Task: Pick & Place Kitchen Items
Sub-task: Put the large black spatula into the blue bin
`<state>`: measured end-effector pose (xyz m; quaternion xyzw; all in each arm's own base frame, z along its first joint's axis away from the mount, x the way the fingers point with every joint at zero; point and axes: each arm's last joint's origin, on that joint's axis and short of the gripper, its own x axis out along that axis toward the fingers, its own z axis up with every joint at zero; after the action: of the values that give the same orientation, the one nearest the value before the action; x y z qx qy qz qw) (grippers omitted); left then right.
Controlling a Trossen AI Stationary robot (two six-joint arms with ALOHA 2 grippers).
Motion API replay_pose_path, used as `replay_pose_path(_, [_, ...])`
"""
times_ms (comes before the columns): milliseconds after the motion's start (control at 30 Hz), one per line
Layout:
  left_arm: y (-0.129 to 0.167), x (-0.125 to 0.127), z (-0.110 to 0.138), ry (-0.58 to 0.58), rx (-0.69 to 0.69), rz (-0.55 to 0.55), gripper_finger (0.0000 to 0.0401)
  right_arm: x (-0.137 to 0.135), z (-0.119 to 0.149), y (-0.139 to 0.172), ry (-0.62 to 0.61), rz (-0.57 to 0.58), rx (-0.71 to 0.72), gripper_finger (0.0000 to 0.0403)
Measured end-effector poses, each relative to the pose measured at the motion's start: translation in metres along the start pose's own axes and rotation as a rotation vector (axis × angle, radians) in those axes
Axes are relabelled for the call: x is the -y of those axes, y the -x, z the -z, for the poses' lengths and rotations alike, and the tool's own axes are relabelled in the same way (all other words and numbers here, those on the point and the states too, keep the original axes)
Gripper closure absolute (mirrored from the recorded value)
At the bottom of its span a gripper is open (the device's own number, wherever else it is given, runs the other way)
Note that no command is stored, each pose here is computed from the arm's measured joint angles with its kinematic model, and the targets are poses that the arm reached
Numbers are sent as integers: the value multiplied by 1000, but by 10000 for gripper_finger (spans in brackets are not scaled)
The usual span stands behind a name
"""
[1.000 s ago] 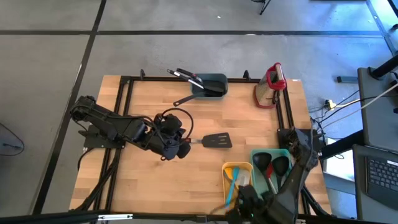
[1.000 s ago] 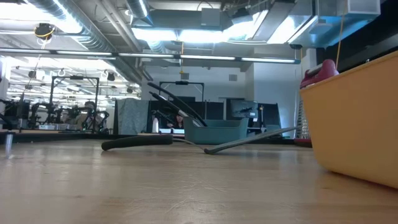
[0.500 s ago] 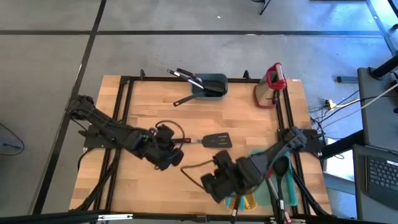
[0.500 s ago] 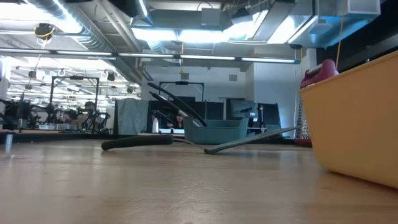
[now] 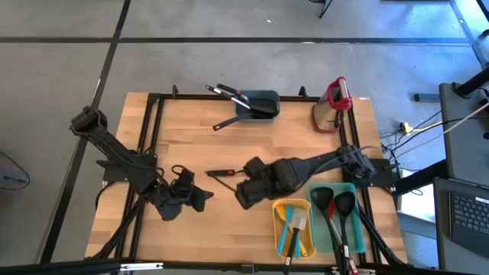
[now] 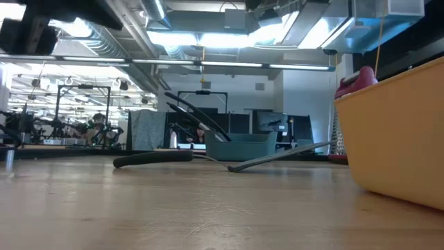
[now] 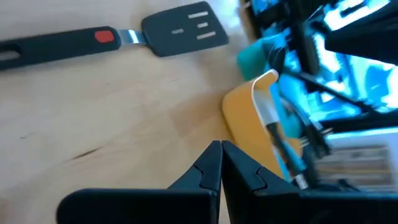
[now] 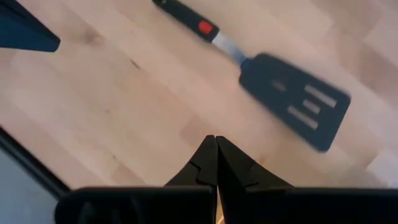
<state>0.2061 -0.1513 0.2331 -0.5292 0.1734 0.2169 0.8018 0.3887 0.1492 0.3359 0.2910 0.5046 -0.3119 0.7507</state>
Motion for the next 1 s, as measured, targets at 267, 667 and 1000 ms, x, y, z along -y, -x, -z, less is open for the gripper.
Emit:
replay_pose_path(267, [7, -26, -9, 76, 48, 41, 398, 9, -36, -14, 126, -42, -21, 403])
replay_pose_path(667, [11, -29, -37, 88, 126, -1, 399, 3, -32, -78, 233, -127, -129, 403])
replay_pose_path(1000, [3, -39, -63, 163, 98, -123, 398, 39, -55, -110, 207, -189, -168, 403])
